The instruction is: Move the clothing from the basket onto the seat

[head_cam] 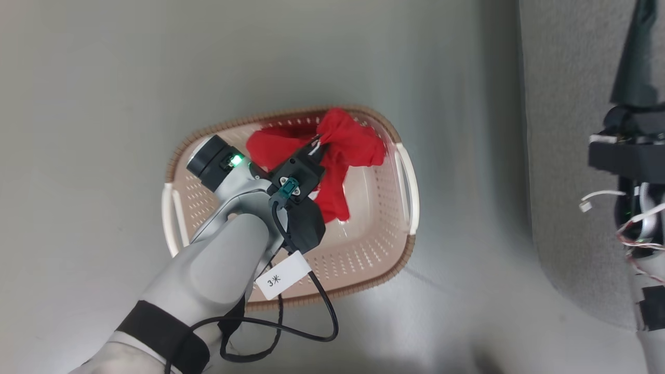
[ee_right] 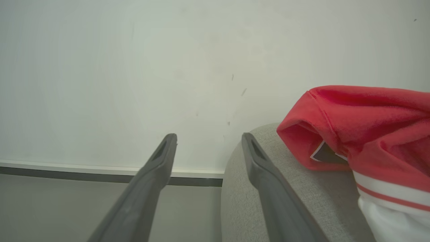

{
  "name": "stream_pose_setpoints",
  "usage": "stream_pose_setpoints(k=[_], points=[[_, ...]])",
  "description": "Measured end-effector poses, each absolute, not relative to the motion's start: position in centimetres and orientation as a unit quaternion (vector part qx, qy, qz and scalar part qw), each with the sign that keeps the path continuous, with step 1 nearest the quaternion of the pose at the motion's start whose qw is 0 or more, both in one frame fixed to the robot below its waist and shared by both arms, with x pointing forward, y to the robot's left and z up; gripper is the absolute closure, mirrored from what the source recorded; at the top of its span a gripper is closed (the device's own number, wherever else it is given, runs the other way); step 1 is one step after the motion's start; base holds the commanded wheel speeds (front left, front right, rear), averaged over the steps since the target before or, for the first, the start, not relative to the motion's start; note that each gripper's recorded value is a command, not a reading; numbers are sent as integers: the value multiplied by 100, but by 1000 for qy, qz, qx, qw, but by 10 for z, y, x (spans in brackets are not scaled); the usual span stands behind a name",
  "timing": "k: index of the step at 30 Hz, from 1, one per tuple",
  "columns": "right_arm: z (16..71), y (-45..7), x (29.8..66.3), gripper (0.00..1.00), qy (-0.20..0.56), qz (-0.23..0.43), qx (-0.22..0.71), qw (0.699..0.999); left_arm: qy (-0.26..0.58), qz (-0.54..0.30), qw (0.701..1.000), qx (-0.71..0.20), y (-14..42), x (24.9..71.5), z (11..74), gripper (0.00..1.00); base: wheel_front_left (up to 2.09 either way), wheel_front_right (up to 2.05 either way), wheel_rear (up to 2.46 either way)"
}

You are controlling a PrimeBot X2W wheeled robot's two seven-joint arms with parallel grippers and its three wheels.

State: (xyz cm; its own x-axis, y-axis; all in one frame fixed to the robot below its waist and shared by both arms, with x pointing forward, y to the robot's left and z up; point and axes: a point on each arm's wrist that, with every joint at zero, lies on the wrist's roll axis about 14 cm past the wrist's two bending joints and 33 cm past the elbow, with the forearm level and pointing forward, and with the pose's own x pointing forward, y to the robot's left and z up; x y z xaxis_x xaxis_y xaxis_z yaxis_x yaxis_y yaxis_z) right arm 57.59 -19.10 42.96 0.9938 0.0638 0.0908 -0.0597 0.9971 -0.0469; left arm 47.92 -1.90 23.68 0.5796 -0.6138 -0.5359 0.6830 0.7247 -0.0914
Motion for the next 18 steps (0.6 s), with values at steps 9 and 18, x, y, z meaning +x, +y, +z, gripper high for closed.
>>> stream_pose_setpoints(k=[9, 18], points=[[443, -171, 563, 0, -38, 47, 3, 998, 210, -349, 912, 48, -13, 502, 304, 100, 0, 0, 0], [461, -158, 545, 0, -35, 59, 13, 998, 158, -322, 933, 40, 3, 516, 365, 100, 0, 0, 0]])
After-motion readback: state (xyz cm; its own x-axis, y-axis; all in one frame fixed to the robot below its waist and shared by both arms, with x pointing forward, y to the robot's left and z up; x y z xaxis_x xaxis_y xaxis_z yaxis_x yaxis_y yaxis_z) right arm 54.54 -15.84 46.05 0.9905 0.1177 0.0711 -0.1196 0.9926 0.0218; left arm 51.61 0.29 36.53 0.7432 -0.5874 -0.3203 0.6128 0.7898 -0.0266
